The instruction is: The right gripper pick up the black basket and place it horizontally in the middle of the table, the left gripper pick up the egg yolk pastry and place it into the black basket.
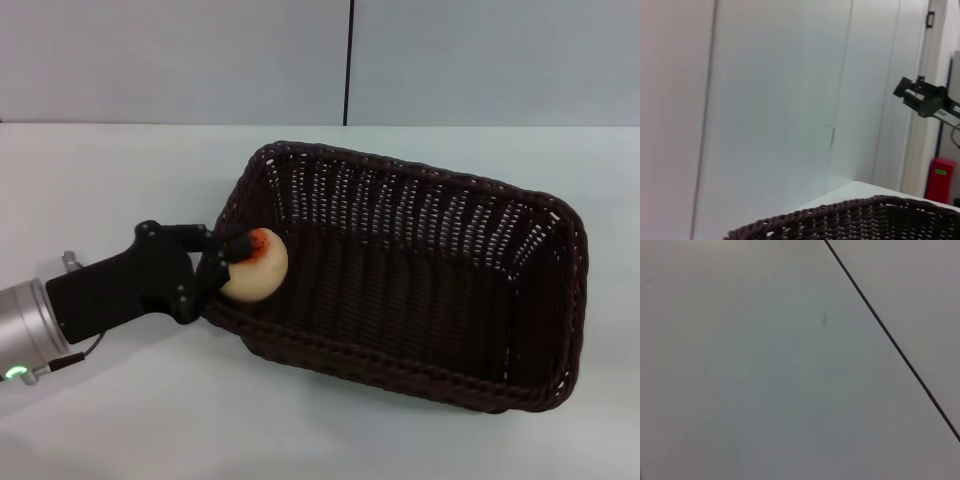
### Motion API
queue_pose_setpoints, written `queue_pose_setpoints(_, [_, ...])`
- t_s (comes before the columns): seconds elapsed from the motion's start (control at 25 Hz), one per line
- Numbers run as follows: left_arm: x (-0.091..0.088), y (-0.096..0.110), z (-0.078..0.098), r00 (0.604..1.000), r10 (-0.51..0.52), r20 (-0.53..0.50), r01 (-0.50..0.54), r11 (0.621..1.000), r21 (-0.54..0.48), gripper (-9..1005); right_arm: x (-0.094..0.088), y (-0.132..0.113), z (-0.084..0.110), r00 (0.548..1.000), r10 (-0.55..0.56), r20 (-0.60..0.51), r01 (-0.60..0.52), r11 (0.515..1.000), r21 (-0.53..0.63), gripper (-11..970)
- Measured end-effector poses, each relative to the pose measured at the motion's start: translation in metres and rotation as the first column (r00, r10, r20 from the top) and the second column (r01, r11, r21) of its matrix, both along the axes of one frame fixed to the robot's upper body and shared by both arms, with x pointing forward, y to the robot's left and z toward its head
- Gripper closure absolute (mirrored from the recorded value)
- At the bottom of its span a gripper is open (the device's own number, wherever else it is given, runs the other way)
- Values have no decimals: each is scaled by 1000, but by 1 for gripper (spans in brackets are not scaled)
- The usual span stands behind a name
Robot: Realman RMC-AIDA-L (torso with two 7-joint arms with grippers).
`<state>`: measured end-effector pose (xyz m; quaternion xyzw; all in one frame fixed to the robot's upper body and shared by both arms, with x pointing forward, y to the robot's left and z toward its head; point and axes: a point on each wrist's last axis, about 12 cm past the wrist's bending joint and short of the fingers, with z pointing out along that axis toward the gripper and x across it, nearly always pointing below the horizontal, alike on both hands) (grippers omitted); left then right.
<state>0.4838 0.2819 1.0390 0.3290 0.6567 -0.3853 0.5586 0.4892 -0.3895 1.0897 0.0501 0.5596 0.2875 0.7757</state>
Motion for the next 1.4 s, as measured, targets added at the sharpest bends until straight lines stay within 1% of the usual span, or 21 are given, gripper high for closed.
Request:
queue_pose_setpoints(0.12, [-2,4,-1,1000,25,-1,-25,1000,-7,871,0,0,0,1000,0,0,0,1000,0,564])
queue_pose_setpoints(0.28, [-4,6,0,1000,28,7,-28,999,-15,675,0,0,0,1000,0,-1,0,1000,1,564])
queue_pose_setpoints(0.32, [-6,6,3,999,26,20,-25,999,-34,626,1,0,0,1000,0,-1,0,1000,1,564])
queue_pose_setpoints(0.36, [-6,6,3,999,26,20,-25,999,-34,608,1,0,0,1000,0,-1,0,1000,1,564])
queue_pose_setpoints(0.56, [-9,10,12,996,56,70,-48,992,-114,520,1,1,0,1000,2,-2,-2,1000,4,564])
queue_pose_setpoints(0.68, [-12,19,15,986,130,102,-112,981,-159,467,1,2,-1,1000,4,1,-4,1000,6,564])
queue_pose_setpoints(0.72, [-16,29,17,965,223,137,-195,961,-196,449,-1,1,-1,1000,-3,3,3,1000,10,564])
queue_pose_setpoints(0.76, [-16,29,17,965,223,137,-195,961,-196,432,-1,1,-1,1000,-3,3,3,1000,10,564])
queue_pose_setpoints(0.8, [-18,35,18,950,271,152,-236,948,-214,414,-3,0,-2,1000,-11,3,11,1000,12,564])
queue_pose_setpoints(0.88, [-25,47,19,906,384,176,-333,907,-259,358,-5,-2,-2,1000,-22,1,22,1000,15,564])
queue_pose_setpoints(0.92, [-30,54,19,874,449,185,-389,876,-286,331,-7,-3,-3,1000,-30,0,30,999,16,564])
queue_pose_setpoints(0.96, [-30,54,19,874,449,185,-389,876,-286,303,-8,-5,-4,999,-45,-1,45,999,16,564])
queue_pose_setpoints(1.0, [-41,70,18,773,605,192,-521,777,-354,275,-10,-7,-5,998,-62,-1,62,998,18,564])
queue_pose_setpoints(1.04, [-45,75,17,737,649,189,-558,741,-374,279,-13,-9,-5,996,-85,1,85,996,20,564])
queue_pose_setpoints(1.12, [-55,86,15,636,752,176,-643,641,-419,286,-19,-14,-8,990,-140,6,139,990,30,564])
queue_pose_setpoints(1.2, [-55,86,15,636,752,176,-643,641,-419,285,-21,-14,-9,988,-152,5,151,988,35,564])
queue_pose_setpoints(1.24, [-59,90,14,593,788,168,-672,599,-436,285,-22,-15,-10,987,-161,3,161,986,40,564])
queue_pose_setpoints(1.28, [-69,97,10,472,871,138,-737,476,-480,284,-23,-16,-11,986,-169,3,168,985,45,564])
queue_pose_setpoints(1.32, [-73,100,9,417,900,123,-759,420,-497,284,-25,-17,-12,983,-184,2,183,982,51,564])
queue_pose_setpoints(1.36, [-73,100,9,417,900,123,-759,420,-497,284,-25,-17,-12,983,-184,2,183,982,51,564])
queue_pose_setpoints(1.4, [-74,101,9,408,905,121,-763,411,-499,284,-25,-17,-12,982,-189,2,188,981,51,564])
